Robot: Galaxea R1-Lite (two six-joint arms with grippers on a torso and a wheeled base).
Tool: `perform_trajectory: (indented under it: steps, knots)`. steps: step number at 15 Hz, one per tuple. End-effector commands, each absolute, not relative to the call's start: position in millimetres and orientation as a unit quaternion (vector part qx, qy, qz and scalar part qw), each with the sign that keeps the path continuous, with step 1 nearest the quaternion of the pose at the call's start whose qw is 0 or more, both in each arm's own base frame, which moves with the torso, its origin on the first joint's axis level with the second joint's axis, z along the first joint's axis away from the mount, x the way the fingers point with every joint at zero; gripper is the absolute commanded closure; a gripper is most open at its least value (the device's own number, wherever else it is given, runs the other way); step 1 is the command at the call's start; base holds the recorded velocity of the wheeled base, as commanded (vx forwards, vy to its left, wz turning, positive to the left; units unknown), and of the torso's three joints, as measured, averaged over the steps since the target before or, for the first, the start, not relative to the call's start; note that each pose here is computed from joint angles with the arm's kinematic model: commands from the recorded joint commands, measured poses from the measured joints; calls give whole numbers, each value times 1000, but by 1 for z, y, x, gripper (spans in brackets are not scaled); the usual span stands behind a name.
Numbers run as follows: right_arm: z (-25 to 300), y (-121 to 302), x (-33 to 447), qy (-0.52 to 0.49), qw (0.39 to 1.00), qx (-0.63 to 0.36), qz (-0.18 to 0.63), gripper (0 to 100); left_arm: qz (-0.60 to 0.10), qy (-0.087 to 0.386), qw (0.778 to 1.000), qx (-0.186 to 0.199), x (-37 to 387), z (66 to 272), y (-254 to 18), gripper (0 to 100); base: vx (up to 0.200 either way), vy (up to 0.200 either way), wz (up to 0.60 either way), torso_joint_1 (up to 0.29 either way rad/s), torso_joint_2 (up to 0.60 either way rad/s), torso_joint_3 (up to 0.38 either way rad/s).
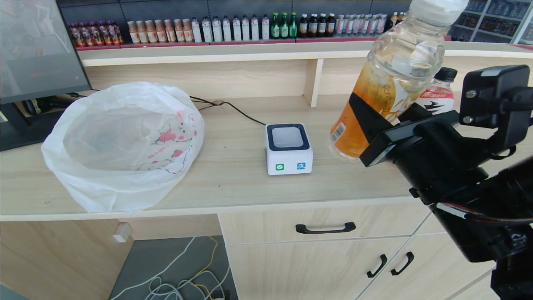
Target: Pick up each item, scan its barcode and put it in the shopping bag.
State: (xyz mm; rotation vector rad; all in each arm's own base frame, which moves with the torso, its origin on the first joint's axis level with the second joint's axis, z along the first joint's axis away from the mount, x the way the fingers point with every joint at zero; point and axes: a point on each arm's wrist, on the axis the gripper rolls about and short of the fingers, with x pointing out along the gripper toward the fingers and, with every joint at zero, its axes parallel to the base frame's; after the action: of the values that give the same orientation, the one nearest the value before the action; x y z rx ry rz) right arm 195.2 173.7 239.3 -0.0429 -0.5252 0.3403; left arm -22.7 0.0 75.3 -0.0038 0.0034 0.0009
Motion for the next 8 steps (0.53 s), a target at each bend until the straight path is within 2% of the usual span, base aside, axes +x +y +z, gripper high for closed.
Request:
perform_trajectory:
  steps: [1,2,8]
  knots:
    - [238,173,194,-256,952,-24,168,100,1,2,1000,-2,-23,75,0,0,0,0,0,0,0,0]
    - [237,172,194,-254,952,-25,168,100,0,2,1000,-2,-23,75,0,0,0,0,0,0,0,0]
    - [234,164,201,-247,956,-17,154,100,1,2,1000,-3,-23,75,0,0,0,200,0,6,2,2]
